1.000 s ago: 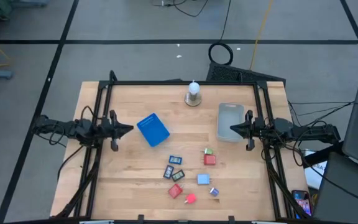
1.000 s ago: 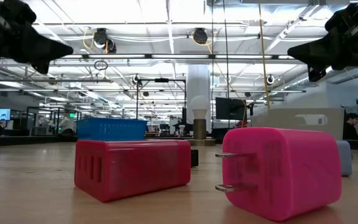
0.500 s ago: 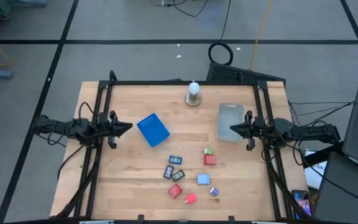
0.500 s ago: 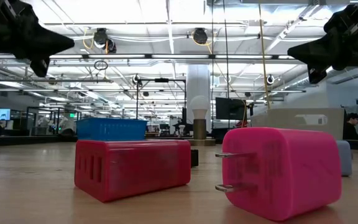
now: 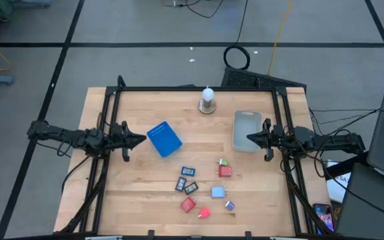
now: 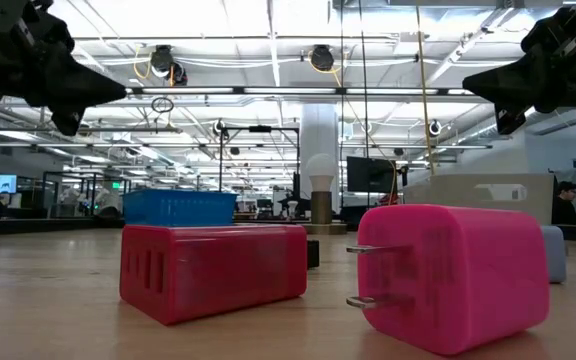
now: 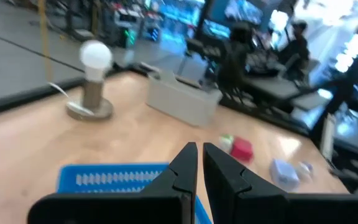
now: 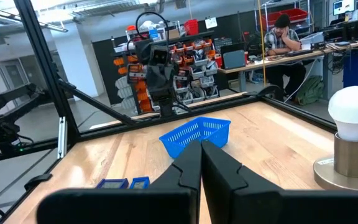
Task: Pick & Place Office items
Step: Put the top red charger adapter into the gray bin
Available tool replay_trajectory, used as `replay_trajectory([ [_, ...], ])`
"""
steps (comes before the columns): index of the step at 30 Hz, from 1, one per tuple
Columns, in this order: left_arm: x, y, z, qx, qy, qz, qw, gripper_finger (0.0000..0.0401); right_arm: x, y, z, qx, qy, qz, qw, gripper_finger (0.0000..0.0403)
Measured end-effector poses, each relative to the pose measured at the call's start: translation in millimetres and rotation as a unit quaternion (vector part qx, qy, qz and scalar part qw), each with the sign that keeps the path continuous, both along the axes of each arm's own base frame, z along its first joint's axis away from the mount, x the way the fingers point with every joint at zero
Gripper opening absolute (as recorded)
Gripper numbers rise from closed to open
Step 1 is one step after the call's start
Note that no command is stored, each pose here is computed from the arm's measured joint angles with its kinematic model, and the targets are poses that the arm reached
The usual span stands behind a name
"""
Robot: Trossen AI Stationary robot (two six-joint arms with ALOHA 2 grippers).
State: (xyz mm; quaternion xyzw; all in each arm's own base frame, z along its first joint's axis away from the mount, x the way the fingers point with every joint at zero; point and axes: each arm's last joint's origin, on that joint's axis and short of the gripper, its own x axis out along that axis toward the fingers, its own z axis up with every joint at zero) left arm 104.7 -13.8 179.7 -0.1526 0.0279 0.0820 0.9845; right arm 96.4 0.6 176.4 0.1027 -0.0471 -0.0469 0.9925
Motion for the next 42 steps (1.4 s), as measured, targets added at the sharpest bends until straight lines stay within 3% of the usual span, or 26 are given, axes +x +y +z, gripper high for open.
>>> replay_trajectory([
  [3, 3, -3, -4, 0.009, 0.022, -0.022, 0.999, 0.0026, 0, 0, 0, 0.003, -0.002, 0.0, 1.0, 0.0004],
  [11, 5, -12, -6, 0.095, 0.043, -0.073, 0.992, 0.0004, 0, 1, 1, 0.025, -0.006, 0.024, 0.999, 0.0004],
  [21, 13, -14, 21, 0.113, -0.021, -0.068, 0.991, 0.0004, 0, 6, 1, 0.036, -0.004, 0.102, 0.994, 0.0004],
  [27, 26, -17, 47, 0.125, -0.022, -0.037, 0.991, 0.0004, 0, 9, -1, -0.011, 0.006, 0.153, 0.988, 0.0004],
  [31, 38, -21, 61, 0.142, -0.065, -0.03, 0.987, 0.0002, -1, 11, -1, -0.033, 0.003, 0.181, 0.983, 0.0004],
  [38, 57, -22, 53, 0.144, -0.034, -0.002, 0.989, 0.0002, 0, 10, 5, -0.075, -0.029, 0.17, 0.982, 0.0004],
  [42, 66, -16, 45, 0.142, -0.004, 0.018, 0.99, 0.0005, 5, 8, 2, -0.088, -0.004, 0.122, 0.989, 0.0001],
])
